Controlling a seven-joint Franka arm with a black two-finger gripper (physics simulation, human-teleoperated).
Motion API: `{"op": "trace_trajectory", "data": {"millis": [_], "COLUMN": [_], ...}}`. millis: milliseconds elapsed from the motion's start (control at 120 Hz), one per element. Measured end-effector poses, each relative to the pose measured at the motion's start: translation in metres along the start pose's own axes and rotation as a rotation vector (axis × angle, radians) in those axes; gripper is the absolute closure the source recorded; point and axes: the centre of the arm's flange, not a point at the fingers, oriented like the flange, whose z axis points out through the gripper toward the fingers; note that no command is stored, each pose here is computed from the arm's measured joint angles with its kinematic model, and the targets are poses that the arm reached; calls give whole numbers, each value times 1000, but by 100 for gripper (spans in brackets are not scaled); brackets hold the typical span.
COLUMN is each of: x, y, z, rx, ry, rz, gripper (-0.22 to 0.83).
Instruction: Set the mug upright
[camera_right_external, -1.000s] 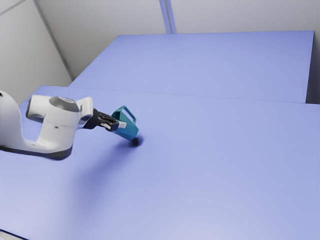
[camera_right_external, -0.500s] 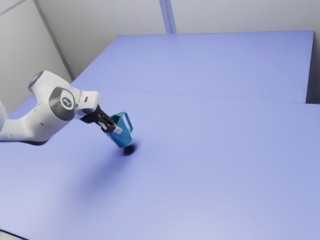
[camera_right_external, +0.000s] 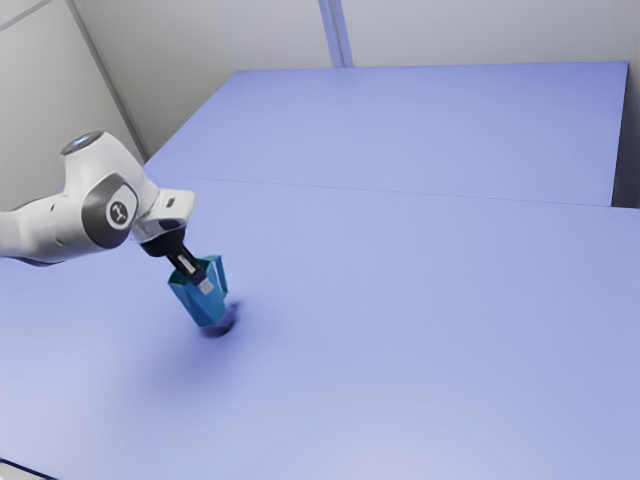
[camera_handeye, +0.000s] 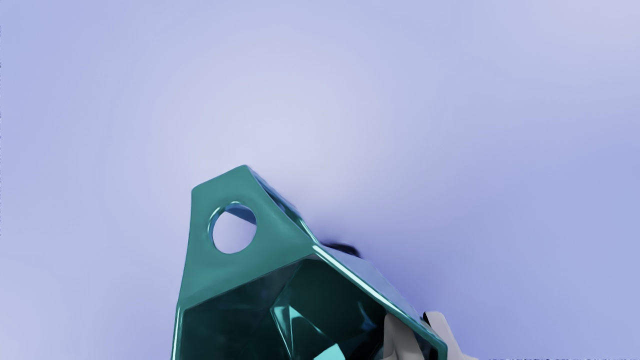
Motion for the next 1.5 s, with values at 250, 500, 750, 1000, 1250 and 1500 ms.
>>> {"op": "trace_trajectory", "data": {"millis": [250, 500, 750, 1000, 1250, 1500], "x": [7, 11, 12, 13, 36, 97], "y": [-9, -12, -13, -12, -15, -10], "z": [10, 13, 17, 17, -8, -88], "rx": [39, 51, 53, 46, 62, 89], "ry": [-28, -25, -30, -30, 7, 34], "rz": [-124, -221, -289, -331, -334, -287], "gripper": [79, 79, 79, 58, 18, 6]}}
